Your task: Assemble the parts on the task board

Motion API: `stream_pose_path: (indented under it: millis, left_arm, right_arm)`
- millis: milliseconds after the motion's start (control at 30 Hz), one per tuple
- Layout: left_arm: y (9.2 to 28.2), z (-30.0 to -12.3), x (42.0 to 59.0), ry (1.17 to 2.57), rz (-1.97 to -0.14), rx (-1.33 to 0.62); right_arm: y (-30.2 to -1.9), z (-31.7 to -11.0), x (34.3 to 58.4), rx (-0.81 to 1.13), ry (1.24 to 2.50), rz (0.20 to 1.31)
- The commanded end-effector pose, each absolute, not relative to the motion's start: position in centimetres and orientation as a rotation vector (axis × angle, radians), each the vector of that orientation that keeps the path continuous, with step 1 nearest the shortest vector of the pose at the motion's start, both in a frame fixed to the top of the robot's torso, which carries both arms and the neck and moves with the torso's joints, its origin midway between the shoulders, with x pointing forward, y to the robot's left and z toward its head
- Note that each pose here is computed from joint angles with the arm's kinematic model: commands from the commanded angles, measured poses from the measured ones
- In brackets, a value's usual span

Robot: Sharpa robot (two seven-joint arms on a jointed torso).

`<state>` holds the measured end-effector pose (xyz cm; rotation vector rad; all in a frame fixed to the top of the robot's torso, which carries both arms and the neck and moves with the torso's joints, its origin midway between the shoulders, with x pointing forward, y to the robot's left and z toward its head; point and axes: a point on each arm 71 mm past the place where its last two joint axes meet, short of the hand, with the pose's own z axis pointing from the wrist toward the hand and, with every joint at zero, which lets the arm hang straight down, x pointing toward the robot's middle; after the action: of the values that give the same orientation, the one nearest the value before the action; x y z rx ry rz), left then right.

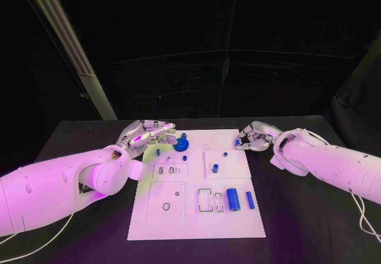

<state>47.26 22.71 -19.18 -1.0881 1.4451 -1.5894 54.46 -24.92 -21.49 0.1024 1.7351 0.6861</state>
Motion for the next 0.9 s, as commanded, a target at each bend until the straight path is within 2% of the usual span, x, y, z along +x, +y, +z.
stream_pose_path:
  millis: [33, 267, 600, 900]
  left_arm:
    - [22.6, -19.1, 47.2, 1.452, -1.606, -1.079]
    - [22.6, -19.1, 47.2, 1.452, -1.605, -1.079]
    - [22.6, -19.1, 47.2, 1.453, -1.604, -1.08]
    - [22.8, -19.0, 47.1, 1.452, -1.601, -1.081]
  right_arm:
    - [-24.8, -21.3, 54.5, 0.106, 1.727, 0.688]
    - [-24.8, -21.2, 54.5, 0.103, 1.713, 0.693]
    - [-24.5, -20.5, 54.3, 0.133, 1.628, 0.728]
    - [-23.2, -19.6, 52.6, 0.235, 1.628, 0.797]
